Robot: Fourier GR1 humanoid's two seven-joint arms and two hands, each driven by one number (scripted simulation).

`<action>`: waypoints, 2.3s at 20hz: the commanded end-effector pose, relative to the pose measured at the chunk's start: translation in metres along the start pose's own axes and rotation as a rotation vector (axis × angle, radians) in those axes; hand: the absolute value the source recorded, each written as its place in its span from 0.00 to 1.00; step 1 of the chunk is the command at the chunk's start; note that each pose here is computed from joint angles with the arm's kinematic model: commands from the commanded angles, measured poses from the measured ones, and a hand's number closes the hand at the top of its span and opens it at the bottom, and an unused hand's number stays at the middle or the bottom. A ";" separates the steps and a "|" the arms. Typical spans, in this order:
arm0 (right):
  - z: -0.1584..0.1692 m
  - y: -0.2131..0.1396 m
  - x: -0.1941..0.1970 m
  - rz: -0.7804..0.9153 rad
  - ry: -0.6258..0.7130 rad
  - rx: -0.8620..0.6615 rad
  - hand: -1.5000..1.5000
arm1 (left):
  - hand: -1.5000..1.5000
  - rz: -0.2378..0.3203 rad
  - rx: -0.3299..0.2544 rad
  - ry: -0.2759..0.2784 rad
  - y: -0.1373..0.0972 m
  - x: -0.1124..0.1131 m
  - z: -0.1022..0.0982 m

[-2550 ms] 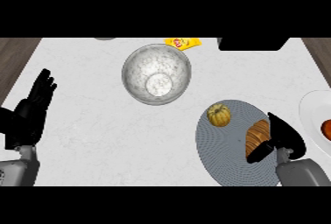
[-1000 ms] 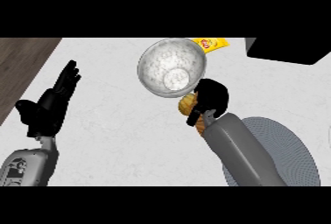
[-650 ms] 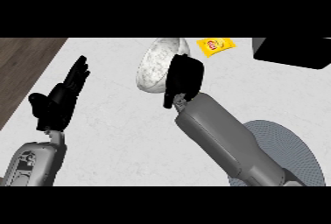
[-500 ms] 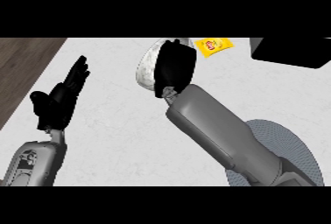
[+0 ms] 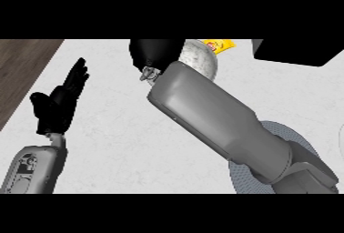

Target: Pick the croissant from the placemat and place it in the bowl

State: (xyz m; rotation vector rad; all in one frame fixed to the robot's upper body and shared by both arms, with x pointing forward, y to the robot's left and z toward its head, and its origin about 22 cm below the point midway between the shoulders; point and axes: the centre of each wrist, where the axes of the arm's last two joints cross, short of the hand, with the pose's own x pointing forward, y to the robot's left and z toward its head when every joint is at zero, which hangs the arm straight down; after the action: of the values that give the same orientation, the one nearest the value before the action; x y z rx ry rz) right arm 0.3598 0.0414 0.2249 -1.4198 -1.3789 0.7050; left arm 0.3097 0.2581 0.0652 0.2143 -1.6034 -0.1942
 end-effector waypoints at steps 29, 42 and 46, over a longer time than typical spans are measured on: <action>-0.047 0.138 -0.112 -0.188 0.459 0.294 0.00 | 0.50 0.001 0.072 0.004 0.019 -0.011 0.024; -0.054 0.092 -0.117 -0.940 0.411 -0.095 0.00 | 0.50 0.002 0.139 0.047 0.047 -0.025 0.030; -0.024 0.119 -0.156 -0.999 0.439 -0.096 0.00 | 0.50 0.005 0.143 0.039 0.040 -0.011 0.028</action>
State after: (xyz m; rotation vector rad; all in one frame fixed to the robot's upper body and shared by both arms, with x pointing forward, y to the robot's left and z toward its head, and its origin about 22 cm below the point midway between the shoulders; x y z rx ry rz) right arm 0.4158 -0.0780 0.1099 -0.7561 -1.5100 -0.1686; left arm 0.2841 0.2997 0.0578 0.3124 -1.5784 -0.0823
